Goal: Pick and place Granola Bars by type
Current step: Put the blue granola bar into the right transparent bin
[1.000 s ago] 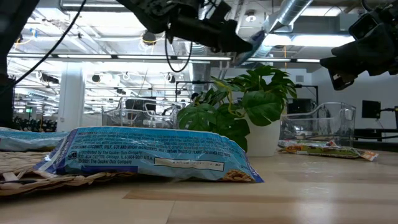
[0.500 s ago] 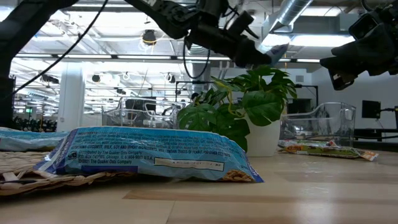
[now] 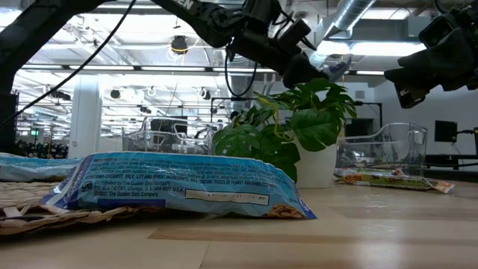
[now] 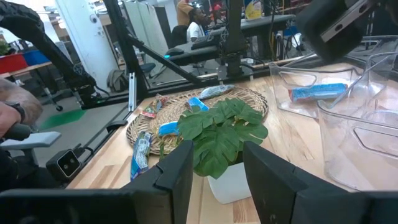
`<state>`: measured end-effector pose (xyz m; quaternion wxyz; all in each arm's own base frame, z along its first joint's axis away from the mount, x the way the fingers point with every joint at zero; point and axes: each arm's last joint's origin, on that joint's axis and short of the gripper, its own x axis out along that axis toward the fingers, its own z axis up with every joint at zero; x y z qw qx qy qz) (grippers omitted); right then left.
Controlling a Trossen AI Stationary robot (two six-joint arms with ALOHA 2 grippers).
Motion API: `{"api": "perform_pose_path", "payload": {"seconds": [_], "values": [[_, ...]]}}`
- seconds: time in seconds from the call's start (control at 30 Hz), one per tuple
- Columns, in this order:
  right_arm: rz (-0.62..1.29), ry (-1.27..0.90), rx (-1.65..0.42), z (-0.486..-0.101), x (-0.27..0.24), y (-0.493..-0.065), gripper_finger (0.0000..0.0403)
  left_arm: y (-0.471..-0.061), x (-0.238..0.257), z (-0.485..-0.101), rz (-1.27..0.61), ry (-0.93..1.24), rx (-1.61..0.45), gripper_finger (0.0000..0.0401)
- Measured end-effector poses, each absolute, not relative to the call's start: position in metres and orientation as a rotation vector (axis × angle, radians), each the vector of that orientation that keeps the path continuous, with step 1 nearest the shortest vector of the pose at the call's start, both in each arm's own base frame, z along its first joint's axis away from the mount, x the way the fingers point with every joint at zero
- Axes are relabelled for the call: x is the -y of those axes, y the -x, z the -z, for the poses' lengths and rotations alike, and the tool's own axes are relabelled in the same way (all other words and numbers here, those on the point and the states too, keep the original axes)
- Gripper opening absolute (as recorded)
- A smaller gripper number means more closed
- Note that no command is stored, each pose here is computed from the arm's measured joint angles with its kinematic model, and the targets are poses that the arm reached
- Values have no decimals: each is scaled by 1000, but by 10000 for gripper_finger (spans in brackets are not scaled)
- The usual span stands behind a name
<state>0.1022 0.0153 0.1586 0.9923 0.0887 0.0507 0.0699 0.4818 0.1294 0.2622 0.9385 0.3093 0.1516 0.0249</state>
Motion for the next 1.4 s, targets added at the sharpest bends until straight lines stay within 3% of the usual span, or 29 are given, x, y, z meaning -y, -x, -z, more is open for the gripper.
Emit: {"api": "perform_pose_path", "payload": {"seconds": [0.13,0.5,1.0,1.2,1.4], "values": [[-140,-178,-102,-159,-15,-102,133,-481,-129,-260,-43,-643,-332,32],[-140,-178,-102,-159,-15,-102,133,-470,-142,-243,-95,-422,-529,32],[-141,-178,-102,-159,-15,-102,133,-458,-129,-279,-10,-98,-435,32],[-155,144,-78,-159,-15,-102,134,-460,-122,-281,77,13,-402,32],[-155,119,-80,-159,-15,-102,133,-464,-112,-286,86,23,-355,32]]}}
